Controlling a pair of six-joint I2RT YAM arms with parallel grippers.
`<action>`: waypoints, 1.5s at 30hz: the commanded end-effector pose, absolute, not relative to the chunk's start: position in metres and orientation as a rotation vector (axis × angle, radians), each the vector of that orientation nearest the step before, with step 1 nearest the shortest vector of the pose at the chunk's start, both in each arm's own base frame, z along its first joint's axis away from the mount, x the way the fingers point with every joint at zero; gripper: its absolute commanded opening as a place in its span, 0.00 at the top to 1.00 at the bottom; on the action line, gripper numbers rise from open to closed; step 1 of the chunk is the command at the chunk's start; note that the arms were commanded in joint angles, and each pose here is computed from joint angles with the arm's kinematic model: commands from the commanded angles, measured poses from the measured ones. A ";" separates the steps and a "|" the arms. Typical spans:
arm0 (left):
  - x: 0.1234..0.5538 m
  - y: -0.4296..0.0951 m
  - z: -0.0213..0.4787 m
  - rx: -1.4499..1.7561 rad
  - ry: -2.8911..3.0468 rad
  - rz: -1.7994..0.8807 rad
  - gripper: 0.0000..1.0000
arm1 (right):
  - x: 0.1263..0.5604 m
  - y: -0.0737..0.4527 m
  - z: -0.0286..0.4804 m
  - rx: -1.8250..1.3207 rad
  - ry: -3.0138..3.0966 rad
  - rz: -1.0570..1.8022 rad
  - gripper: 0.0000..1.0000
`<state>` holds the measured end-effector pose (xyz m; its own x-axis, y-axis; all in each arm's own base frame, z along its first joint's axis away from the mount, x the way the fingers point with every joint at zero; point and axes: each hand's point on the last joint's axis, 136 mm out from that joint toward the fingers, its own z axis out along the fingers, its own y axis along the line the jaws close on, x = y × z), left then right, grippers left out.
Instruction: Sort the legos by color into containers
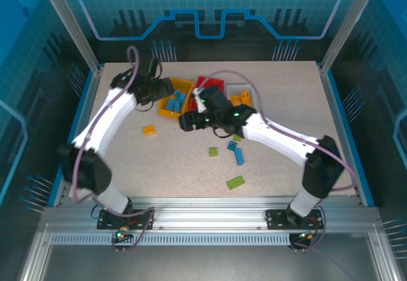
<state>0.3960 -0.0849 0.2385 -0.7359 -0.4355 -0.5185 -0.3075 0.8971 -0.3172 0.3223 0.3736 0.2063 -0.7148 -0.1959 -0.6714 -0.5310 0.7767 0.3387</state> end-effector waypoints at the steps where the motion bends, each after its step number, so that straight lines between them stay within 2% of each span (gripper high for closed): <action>1: 0.338 -0.067 0.234 -0.688 2.435 -0.307 0.21 | 0.318 0.408 0.174 -0.700 2.379 0.585 0.17; 8: 0.223 -0.024 0.234 -0.839 2.279 -0.309 0.15 | 0.326 0.476 0.122 -0.758 2.419 0.428 0.11; 10: 0.201 -0.014 0.230 -0.864 2.260 -0.292 0.14 | 0.334 0.488 0.112 -0.733 2.429 0.399 0.06; 15: 0.164 -0.006 0.226 -0.885 2.229 -0.319 0.13 | 0.346 0.510 0.082 -0.674 2.473 0.350 0.03; 23: 0.127 0.001 0.234 -0.872 2.142 -0.398 0.12 | 0.364 0.525 0.055 -0.631 2.463 0.287 0.06; 33: 0.087 0.005 0.216 -0.923 2.153 -0.454 0.16 | 0.370 0.546 0.029 -0.640 2.435 0.331 0.11; 42: 0.084 0.002 0.211 -0.927 2.172 -0.470 0.18 | 0.374 0.552 0.006 -0.603 2.434 0.324 0.15; 45: 0.085 0.000 0.210 -0.929 2.176 -0.477 0.19 | 0.374 0.557 -0.001 -0.600 2.443 0.363 0.20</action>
<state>0.0874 0.0038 0.2164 -0.4696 -0.7324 -0.4930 -0.4648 0.6798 -0.5673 0.3822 0.5514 0.0281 -0.7004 -0.3294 -0.6332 -0.4971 0.8617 0.1016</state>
